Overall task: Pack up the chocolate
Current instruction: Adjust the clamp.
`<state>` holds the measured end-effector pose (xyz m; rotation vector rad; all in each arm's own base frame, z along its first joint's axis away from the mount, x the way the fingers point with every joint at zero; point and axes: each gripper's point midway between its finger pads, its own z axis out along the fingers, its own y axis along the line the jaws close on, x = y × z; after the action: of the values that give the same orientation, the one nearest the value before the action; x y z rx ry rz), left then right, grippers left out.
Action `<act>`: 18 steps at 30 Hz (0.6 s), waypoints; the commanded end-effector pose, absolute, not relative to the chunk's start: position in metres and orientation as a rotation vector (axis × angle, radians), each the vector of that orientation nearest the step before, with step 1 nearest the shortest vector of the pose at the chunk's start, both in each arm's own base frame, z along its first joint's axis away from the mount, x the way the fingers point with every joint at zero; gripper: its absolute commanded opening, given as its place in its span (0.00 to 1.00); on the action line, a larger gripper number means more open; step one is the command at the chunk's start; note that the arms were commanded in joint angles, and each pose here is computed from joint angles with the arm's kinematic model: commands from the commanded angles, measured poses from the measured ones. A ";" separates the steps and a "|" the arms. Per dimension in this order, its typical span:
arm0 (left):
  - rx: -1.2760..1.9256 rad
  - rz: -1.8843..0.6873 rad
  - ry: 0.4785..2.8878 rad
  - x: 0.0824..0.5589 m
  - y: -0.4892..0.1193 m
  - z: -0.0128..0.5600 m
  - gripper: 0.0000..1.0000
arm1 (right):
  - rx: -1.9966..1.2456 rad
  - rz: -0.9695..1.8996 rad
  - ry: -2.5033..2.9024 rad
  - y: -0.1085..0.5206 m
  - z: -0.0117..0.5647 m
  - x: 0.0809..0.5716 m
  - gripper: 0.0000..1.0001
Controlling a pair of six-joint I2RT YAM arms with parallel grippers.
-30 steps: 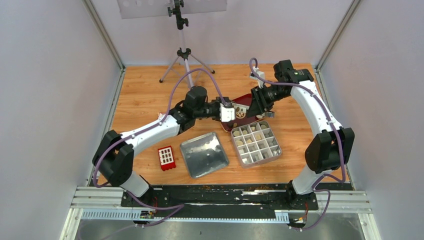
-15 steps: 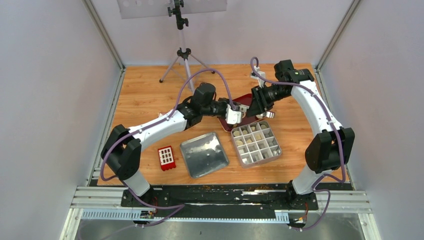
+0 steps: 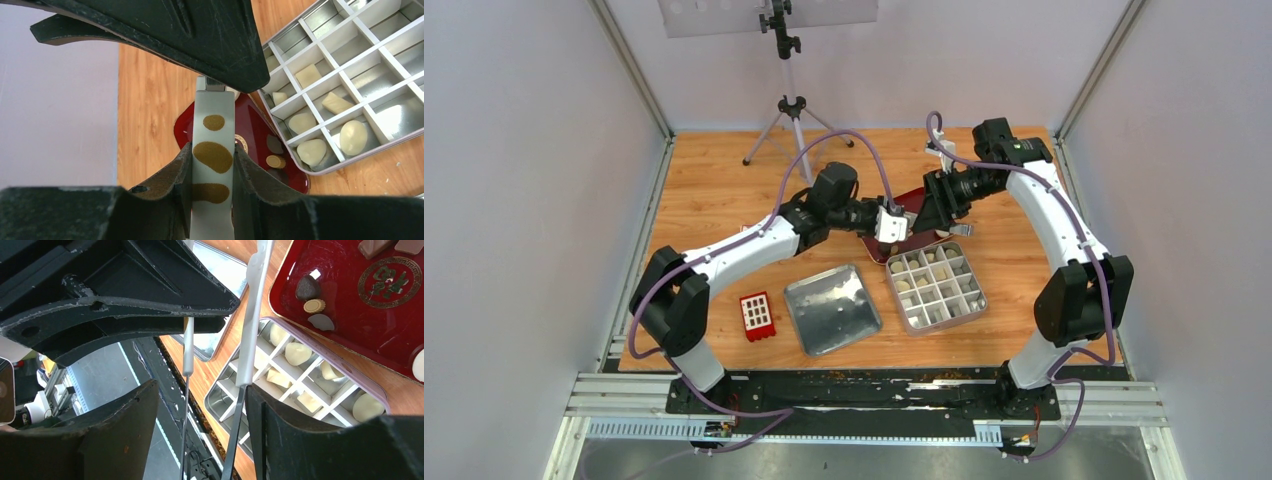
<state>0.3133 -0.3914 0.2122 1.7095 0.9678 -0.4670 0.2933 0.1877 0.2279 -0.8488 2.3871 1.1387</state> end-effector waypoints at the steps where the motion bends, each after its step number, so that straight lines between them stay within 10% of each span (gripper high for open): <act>1: 1.693 -0.523 0.948 0.309 -0.400 0.226 0.00 | -0.890 1.132 2.279 0.195 0.250 0.298 0.64; 8: 1.691 -0.537 0.981 0.314 -0.405 0.225 0.00 | -0.943 1.052 2.285 0.195 0.244 0.291 0.62; 18: 1.638 -0.538 1.019 0.321 -0.407 0.230 0.01 | -0.945 0.982 2.327 0.191 0.233 0.295 0.28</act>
<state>0.3138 -0.3966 0.2023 1.7049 1.0515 -0.5381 0.2984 0.1843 0.2173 -0.9126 2.4028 0.9852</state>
